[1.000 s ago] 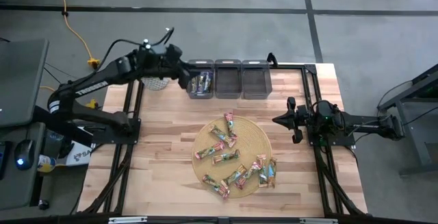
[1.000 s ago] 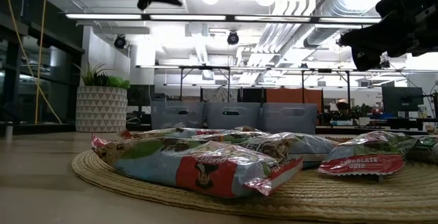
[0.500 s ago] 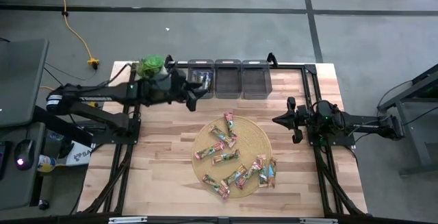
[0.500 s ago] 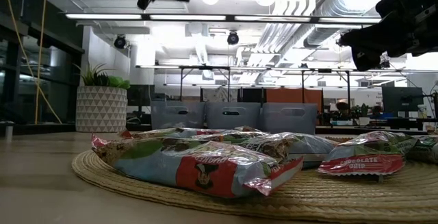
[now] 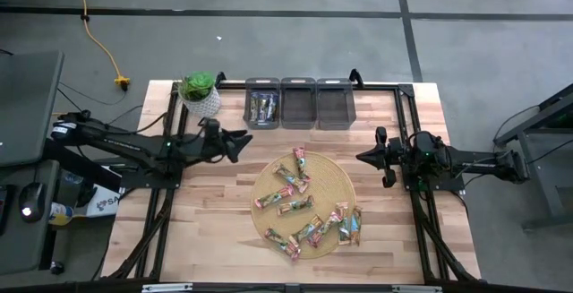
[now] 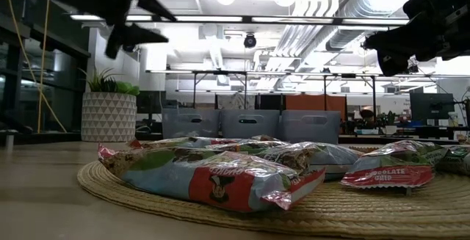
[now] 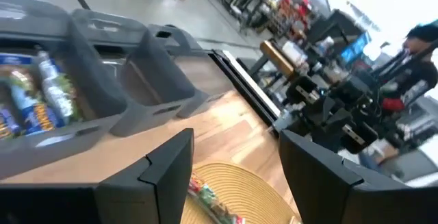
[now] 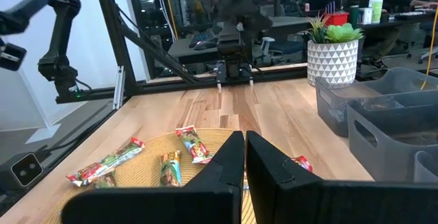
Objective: Pick and place Granola Bars by type
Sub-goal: Put the red granola bar into the middle black bin
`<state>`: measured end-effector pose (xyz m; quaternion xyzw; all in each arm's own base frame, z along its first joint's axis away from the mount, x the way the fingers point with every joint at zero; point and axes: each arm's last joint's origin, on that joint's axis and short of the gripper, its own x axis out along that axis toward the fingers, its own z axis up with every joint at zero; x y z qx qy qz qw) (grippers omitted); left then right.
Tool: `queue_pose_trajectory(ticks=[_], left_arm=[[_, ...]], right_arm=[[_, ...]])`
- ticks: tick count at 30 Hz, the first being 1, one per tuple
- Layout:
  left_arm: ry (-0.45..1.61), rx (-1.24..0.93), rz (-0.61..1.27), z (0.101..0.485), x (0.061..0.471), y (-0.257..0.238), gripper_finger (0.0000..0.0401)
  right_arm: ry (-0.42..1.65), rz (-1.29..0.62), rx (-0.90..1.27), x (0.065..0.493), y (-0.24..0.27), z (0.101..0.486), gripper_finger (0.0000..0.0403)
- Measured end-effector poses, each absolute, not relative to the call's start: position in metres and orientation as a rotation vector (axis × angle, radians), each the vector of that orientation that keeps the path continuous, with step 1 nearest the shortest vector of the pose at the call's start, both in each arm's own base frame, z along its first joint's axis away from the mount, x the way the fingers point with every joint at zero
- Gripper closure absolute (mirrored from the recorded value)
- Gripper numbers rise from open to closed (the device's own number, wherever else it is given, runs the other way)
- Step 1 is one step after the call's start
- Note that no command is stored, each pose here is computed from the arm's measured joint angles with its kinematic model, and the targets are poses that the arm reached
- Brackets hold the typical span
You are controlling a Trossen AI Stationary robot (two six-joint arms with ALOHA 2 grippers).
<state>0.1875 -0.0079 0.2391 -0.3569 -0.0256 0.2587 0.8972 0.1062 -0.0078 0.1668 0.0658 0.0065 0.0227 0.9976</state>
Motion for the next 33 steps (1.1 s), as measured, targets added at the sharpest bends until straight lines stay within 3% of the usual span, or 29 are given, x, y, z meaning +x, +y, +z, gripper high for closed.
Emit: queue_pose_trajectory(ticks=[9, 20, 25, 33], left_arm=[[-0.161, -0.747, 0.558, 0.212, 0.145, -0.004, 0.0190], [-0.304, -0.667, 0.500, 0.199, 0.105, 0.002, 0.0190], [-0.313, -0.660, 0.498, 0.191, 0.096, 0.003, 0.0190], [-0.314, -0.666, 0.491, 0.185, 0.090, 0.004, 0.0190]], right_arm=[[0.000, 0.046, 0.245, 0.106, -0.008, 0.168, 0.0402], [-0.198, 0.049, 0.406, 0.104, -0.009, 0.192, 0.0402], [-0.272, 0.049, 0.348, 0.100, -0.009, 0.229, 0.0402], [-0.102, -0.026, 0.140, 0.121, -0.012, 0.306, 0.0402]])
